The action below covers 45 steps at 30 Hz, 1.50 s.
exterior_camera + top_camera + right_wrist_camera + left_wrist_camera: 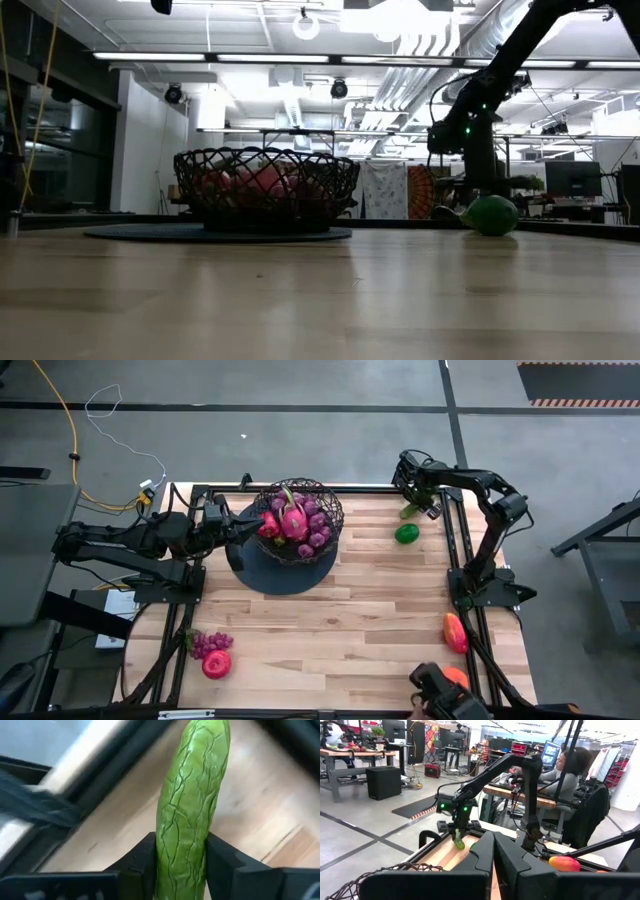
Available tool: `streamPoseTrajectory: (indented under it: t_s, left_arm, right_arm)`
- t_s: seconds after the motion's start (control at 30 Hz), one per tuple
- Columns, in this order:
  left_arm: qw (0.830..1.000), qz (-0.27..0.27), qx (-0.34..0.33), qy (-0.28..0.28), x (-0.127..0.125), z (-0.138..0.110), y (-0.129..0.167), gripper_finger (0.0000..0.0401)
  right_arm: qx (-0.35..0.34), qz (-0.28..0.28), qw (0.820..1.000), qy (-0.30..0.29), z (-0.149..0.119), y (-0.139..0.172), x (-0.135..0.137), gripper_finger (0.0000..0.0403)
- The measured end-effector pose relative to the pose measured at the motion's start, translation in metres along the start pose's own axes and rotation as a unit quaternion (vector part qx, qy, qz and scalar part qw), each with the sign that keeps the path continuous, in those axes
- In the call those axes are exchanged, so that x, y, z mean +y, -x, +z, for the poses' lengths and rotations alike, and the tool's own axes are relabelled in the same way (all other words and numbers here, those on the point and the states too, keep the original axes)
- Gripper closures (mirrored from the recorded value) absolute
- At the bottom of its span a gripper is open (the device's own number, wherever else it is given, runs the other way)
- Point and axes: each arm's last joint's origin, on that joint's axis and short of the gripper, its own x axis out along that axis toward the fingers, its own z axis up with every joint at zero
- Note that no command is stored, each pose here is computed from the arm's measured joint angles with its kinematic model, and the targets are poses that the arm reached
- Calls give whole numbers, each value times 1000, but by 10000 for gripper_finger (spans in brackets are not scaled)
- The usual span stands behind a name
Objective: Build produce basket
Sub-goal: Put the green cucumber into the black basket
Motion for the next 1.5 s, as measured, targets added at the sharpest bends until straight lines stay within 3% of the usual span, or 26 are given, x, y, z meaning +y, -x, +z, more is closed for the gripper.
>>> streamPoseTrajectory:
  t_s: [0.17,0.23,0.3,0.4,0.53,0.63,0.7,0.77,0.93,1.13,1.5]
  left_arm:
    - [1000,0,-1,-11,0,0,0,401]
    - [1000,0,-1,-16,0,0,0,401]
    - [1000,0,-1,-17,0,0,0,401]
    - [1000,0,0,-19,0,0,0,401]
    - [999,-13,1,-38,-1,0,0,401]
    - [998,-15,1,-54,-1,0,0,401]
    - [998,-14,1,-57,-1,0,0,399]
    - [998,-13,1,-57,-1,0,0,397]
    - [999,-12,1,-49,-1,0,0,390]
    - [999,-12,1,-43,-1,0,0,377]
    - [999,-15,3,-45,-1,-1,0,333]
  right_arm:
    - [-75,64,991,93,2,50,-5,294]
    - [-120,120,973,157,0,84,-9,294]
    - [-162,187,939,238,-6,119,-15,294]
    - [-199,307,855,368,-25,172,-30,294]
    - [-183,465,714,490,-59,228,-63,292]
    - [-165,531,619,555,-84,252,-88,290]
    - [-162,551,568,590,-98,261,-101,288]
    - [-153,569,533,607,-110,268,-111,287]
    - [-130,593,486,628,-133,276,-122,286]
    - [-130,605,463,635,-147,278,-121,285]
    - [-128,605,459,638,-149,278,-121,284]
